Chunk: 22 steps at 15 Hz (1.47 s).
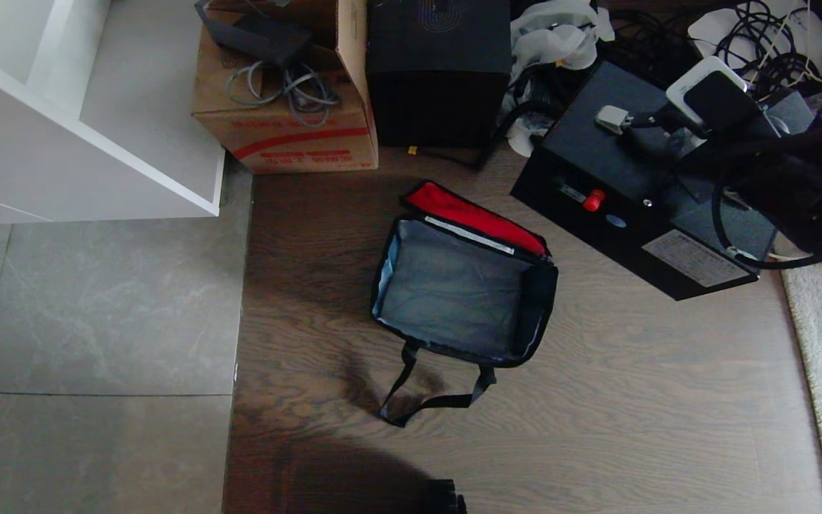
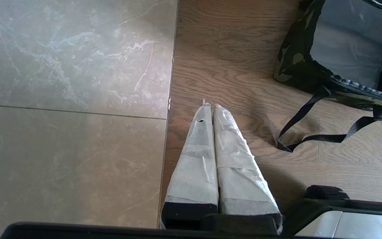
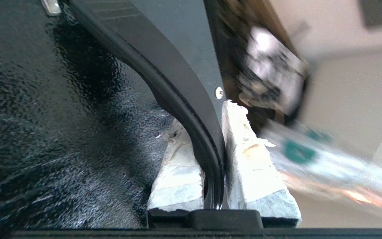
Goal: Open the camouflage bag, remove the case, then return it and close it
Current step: Place the black box back
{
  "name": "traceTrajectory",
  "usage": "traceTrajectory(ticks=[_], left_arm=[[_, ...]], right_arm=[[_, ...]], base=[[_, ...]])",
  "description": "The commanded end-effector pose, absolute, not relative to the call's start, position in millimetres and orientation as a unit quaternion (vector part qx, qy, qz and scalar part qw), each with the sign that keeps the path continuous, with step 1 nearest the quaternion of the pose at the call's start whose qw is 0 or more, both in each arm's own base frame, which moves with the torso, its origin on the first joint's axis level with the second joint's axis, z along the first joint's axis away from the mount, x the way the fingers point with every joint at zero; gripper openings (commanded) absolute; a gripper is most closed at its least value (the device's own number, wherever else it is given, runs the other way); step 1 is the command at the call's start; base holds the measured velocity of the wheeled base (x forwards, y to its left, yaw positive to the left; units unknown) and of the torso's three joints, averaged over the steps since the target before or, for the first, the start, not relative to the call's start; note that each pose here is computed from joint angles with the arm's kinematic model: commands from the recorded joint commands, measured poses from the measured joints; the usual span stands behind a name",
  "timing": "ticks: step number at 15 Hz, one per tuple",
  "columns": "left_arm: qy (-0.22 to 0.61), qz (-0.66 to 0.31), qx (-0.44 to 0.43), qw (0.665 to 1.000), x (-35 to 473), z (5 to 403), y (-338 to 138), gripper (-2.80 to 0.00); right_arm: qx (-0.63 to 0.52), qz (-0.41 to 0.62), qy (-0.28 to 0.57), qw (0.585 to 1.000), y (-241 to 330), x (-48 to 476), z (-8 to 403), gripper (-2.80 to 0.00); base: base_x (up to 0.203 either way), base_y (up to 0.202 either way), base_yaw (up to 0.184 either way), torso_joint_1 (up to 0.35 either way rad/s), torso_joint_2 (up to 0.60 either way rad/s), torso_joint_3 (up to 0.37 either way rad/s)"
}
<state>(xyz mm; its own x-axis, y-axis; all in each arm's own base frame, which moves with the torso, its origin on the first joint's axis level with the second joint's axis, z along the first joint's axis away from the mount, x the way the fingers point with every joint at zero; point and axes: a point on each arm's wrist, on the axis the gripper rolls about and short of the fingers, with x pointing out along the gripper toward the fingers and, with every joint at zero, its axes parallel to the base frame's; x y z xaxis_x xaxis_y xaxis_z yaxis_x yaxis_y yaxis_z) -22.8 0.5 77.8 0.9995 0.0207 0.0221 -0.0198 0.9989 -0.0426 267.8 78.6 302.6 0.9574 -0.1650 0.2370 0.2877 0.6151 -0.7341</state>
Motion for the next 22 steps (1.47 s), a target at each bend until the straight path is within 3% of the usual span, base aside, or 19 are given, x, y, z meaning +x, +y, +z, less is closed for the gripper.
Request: traceTrajectory(ticks=[1, 14, 22], left_arm=[[-0.008, 0.011, -0.022, 1.0, -22.2, 75.6, 0.5, -2.8], [-0.007, 0.011, -0.022, 1.0, -22.2, 75.4, 0.5, -2.8], [-0.007, 0.011, -0.022, 1.0, -22.1, 75.3, 0.5, -2.8]], right_arm=[[-0.396, -0.07, -0.102, 0.91, 103.0, 242.3, 306.2, -2.8], [-0.352, 0.186, -0.112, 0.911, 180.5, 245.4, 251.5, -2.8], [-0.349, 0.248, -0.112, 0.897, 197.3, 263.8, 229.3, -2.8]], base=[[0.0, 0.0, 0.0, 0.0, 0.0, 0.0], [0.0, 0.0, 0.0, 0.0, 0.0, 0.0], [0.0, 0.0, 0.0, 0.0, 0.0, 0.0]])
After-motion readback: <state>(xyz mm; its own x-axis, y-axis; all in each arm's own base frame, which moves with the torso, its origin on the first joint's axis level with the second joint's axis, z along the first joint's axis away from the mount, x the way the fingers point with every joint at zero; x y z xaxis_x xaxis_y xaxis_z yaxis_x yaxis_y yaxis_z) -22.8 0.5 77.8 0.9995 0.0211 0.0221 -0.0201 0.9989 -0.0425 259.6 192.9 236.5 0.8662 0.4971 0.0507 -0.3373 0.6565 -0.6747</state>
